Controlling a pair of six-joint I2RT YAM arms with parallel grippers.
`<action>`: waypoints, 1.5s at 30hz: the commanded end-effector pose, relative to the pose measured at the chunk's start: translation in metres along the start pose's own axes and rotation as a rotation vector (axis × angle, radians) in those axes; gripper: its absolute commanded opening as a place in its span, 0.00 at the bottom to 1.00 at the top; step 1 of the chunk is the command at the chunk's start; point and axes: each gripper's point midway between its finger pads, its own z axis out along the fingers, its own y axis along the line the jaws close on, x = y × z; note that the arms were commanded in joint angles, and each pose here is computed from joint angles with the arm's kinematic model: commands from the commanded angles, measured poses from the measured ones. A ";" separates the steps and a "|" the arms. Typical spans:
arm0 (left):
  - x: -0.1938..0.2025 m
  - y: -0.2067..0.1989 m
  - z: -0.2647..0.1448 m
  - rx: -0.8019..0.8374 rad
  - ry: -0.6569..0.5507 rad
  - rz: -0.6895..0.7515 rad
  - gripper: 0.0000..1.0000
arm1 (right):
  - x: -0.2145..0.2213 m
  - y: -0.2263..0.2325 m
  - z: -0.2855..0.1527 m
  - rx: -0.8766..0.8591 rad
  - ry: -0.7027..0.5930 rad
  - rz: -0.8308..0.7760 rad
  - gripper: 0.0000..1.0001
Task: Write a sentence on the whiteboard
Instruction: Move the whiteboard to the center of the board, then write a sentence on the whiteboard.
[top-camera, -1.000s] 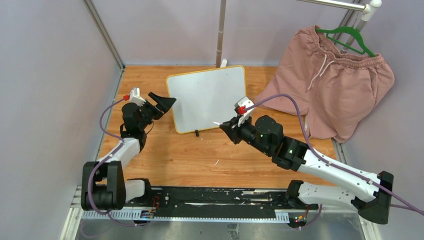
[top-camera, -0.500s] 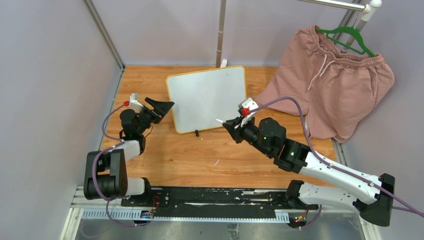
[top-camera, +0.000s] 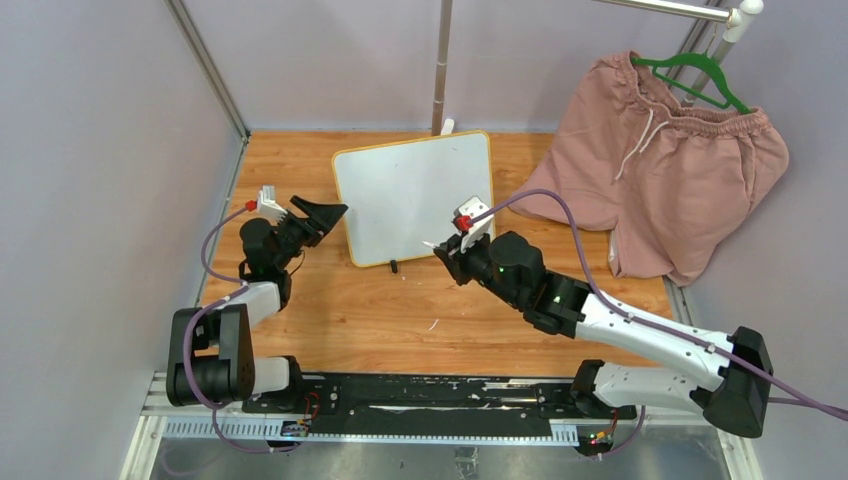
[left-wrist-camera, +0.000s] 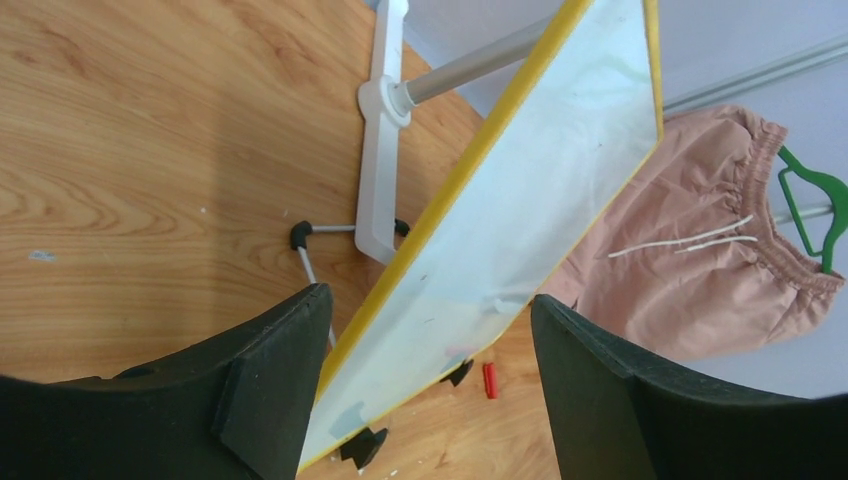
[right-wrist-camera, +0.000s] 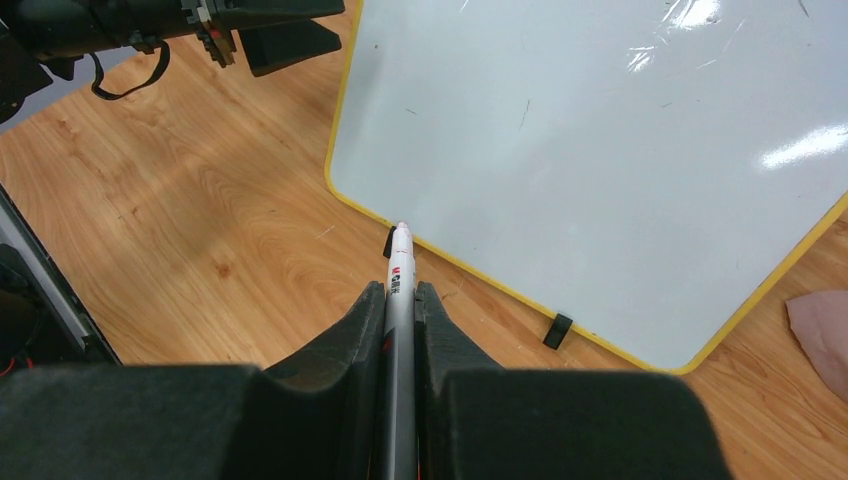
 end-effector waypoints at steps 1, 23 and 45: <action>-0.004 -0.021 0.004 0.082 -0.042 0.080 0.75 | -0.031 -0.003 0.007 0.008 -0.103 0.014 0.00; 0.007 -0.004 0.015 0.054 0.041 0.165 0.72 | -0.020 0.006 0.013 -0.070 -0.068 0.023 0.00; 0.018 0.011 0.012 0.006 0.055 0.067 0.62 | -0.025 0.002 0.021 -0.029 -0.060 0.031 0.00</action>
